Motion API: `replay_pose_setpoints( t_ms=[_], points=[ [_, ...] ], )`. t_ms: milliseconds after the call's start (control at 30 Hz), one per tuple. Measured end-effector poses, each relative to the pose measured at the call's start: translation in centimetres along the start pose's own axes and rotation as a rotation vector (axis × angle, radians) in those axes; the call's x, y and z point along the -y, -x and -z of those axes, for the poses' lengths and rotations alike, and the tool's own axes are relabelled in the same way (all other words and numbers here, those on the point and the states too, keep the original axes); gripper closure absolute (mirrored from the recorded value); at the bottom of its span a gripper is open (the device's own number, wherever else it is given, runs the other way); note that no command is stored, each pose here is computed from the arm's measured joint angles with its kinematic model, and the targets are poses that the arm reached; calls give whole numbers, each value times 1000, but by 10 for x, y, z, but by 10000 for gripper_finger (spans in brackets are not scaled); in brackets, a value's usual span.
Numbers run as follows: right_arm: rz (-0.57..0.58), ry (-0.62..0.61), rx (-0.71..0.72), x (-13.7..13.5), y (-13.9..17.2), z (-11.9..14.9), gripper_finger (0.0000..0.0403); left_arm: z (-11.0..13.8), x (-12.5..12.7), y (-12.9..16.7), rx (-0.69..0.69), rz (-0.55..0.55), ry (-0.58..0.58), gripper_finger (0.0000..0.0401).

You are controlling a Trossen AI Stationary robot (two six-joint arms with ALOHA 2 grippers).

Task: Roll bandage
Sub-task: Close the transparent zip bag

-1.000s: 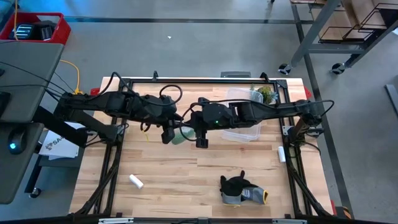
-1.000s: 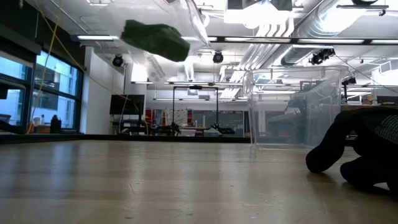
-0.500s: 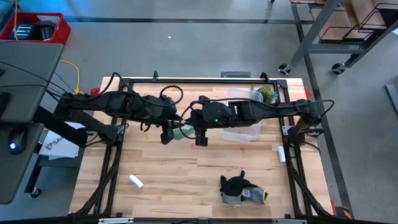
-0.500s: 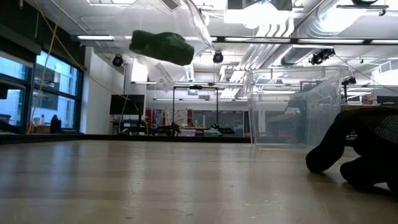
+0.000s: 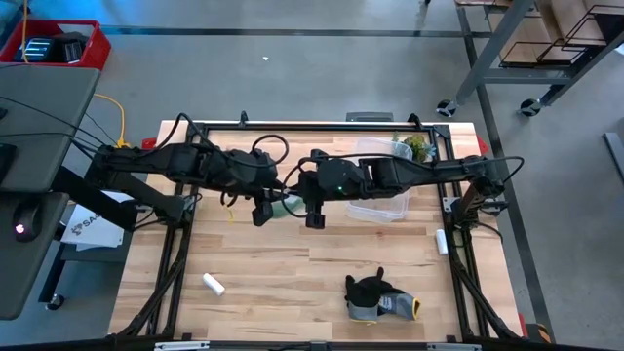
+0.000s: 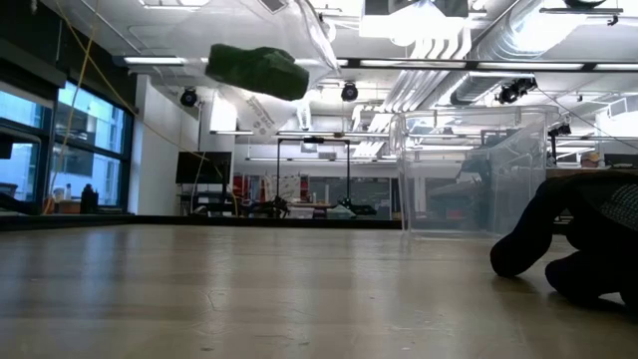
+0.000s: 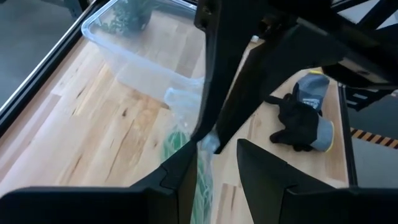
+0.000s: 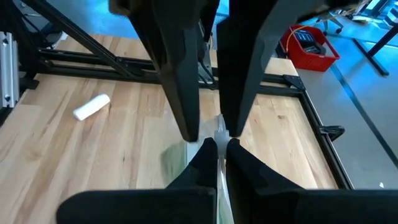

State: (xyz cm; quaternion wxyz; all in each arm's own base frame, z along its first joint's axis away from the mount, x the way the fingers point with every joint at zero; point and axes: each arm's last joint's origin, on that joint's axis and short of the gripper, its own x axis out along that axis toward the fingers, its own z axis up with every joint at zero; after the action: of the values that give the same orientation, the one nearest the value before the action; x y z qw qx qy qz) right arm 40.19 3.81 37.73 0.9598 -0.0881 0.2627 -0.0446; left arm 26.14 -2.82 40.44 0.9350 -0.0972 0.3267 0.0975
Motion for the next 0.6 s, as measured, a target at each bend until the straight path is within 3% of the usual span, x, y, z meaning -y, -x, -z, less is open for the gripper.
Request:
replay_pose_setpoints(
  t_ms=[300, 600],
  points=[
    [1, -3, 4, 0, 0, 0, 402, 0, 0, 0, 1, -11, 1, 301],
    [2, -3, -2, 0, 0, 0, 402, 1, -1, 0, -1, -22, -8, 386]
  ],
)
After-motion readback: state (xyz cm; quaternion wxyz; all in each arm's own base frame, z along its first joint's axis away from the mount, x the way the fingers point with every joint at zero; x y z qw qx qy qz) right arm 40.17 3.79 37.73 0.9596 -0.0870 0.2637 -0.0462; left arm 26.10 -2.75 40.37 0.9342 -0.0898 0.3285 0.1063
